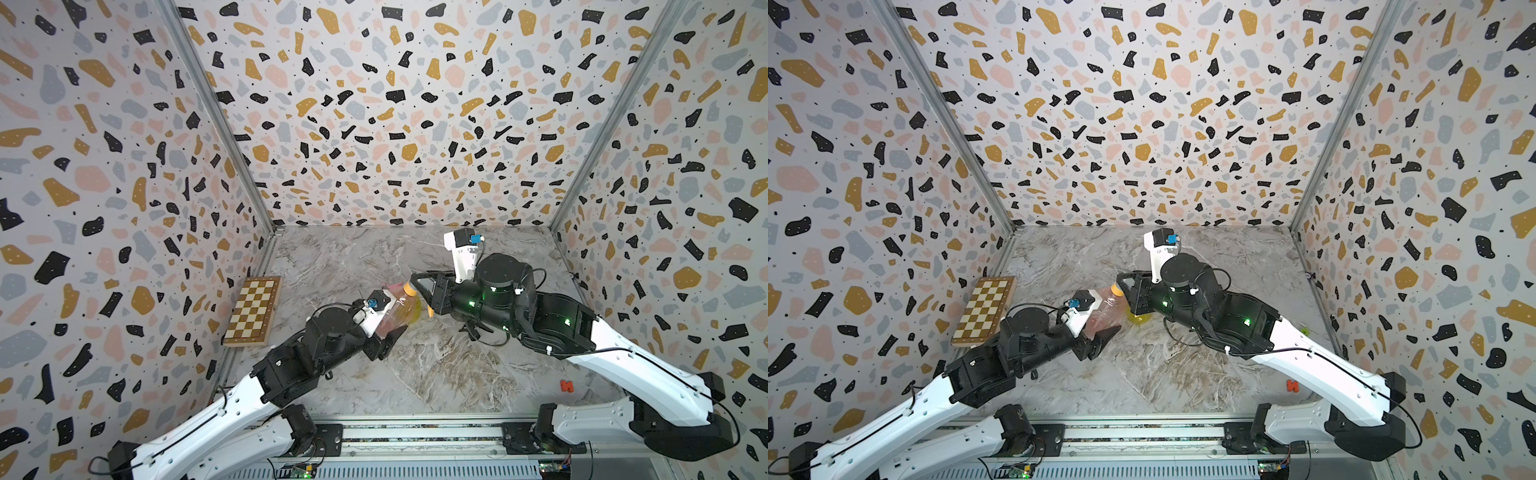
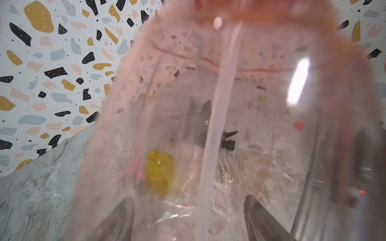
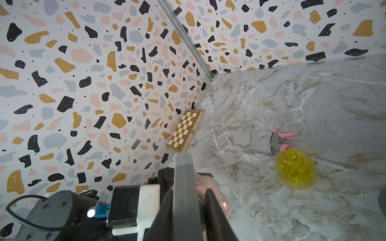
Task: Attach spray nozzles to spray bottles
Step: Screw the spray nozzle on the spray bottle.
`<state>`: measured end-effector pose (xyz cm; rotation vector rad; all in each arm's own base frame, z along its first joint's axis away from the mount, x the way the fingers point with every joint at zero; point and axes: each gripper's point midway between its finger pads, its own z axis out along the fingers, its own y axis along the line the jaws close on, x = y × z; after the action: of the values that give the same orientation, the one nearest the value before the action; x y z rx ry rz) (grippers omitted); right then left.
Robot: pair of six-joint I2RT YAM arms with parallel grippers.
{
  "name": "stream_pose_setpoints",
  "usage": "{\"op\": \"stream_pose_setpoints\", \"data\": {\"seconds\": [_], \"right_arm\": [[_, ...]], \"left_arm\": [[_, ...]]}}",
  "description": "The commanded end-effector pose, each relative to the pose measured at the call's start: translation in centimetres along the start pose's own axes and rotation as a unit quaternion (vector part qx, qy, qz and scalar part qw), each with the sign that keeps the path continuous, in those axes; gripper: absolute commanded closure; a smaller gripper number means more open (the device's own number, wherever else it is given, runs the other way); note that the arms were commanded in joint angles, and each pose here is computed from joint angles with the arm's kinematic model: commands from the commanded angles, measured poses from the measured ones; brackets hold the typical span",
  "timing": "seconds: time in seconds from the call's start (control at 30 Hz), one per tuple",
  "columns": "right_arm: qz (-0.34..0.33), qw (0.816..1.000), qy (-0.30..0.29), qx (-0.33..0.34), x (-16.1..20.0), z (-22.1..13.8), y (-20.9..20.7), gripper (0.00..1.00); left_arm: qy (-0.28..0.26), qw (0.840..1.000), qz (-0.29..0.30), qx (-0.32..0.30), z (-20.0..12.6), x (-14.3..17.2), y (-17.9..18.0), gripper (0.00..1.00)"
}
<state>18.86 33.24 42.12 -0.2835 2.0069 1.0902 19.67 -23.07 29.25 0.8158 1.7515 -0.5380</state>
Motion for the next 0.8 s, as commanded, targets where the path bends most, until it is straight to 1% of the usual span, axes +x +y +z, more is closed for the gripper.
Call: {"op": "stream_pose_setpoints", "data": {"seconds": [0.0,0.3,0.37,0.6,0.77], "right_arm": [[-0.034,0.997,0.073,0.011,3.5,0.0,-0.5,0.73],[-0.042,0.997,0.058,0.009,2.6,-0.6,-0.2,0.68],[-0.045,0.997,0.055,0.006,2.4,-0.7,0.0,0.64],[-0.059,0.997,0.039,-0.003,1.3,-1.2,0.9,0.54],[-0.085,0.996,0.028,-0.021,0.6,-2.0,2.2,0.44]], "left_arm": [[-0.147,0.989,-0.022,0.004,-2.1,-8.2,0.0,1.00],[-0.145,0.989,-0.019,0.007,-1.8,-8.2,-0.1,1.00],[-0.144,0.989,-0.019,0.006,-1.8,-8.2,-0.1,1.00],[-0.144,0.989,-0.019,0.005,-1.8,-8.0,0.0,1.00],[-0.153,0.988,-0.023,0.001,-1.9,-8.1,0.1,1.00]]}}
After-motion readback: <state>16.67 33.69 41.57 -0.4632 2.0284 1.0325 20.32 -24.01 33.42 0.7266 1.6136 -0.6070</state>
